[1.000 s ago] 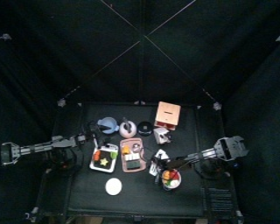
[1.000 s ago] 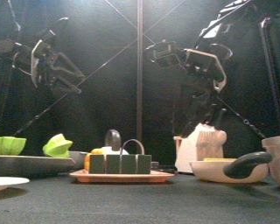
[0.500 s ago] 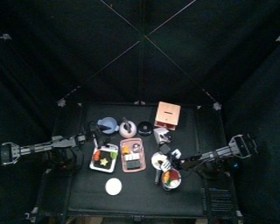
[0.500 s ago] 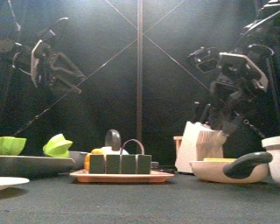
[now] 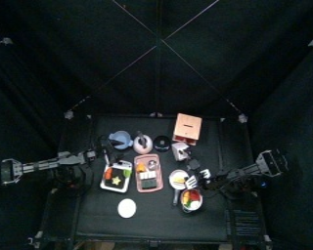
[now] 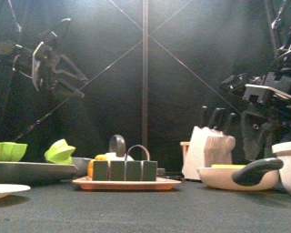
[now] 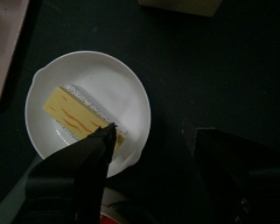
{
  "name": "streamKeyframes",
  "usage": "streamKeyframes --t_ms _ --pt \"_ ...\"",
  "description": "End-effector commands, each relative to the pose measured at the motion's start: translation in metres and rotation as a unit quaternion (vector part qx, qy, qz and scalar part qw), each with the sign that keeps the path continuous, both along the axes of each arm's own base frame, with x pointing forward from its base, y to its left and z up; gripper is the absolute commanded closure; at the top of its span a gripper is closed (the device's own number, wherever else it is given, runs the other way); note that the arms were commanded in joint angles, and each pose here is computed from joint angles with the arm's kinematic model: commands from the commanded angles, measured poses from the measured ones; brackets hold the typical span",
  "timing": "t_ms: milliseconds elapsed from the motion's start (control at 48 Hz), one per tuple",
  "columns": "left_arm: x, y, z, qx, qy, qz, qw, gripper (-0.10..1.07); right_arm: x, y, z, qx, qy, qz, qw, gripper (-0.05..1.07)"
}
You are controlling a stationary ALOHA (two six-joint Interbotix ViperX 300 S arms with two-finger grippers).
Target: Grab pan
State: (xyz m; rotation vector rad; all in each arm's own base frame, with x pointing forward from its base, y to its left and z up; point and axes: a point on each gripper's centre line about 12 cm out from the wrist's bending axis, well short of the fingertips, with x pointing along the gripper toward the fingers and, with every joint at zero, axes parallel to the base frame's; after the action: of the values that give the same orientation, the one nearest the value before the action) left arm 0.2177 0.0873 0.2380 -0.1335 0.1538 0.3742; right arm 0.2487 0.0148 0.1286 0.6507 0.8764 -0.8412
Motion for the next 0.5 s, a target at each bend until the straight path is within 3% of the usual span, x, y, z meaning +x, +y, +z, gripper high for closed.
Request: streamKeyframes --t_ms 0,167,479 --pt "0.0014 0.0014 0.0058 0.004 -0.009 0.001 0.9999 -0.02 0.0045 0.0016 -0.0003 0.003 -0.007 0.001 1.0 0.1" --pt "0.0014 0.0014 0.0056 0.004 -0.009 0.002 1.0 -0.02 0.0035 0.0008 -0.0091 0.002 0.008 -0.006 0.9999 0.1" --pt "0.0014 0.0014 0.0056 0.004 -0.009 0.002 1.0 -0.02 0.0049 -0.0007 -0.0044 -0.002 0.0 -0.004 1.0 0.11"
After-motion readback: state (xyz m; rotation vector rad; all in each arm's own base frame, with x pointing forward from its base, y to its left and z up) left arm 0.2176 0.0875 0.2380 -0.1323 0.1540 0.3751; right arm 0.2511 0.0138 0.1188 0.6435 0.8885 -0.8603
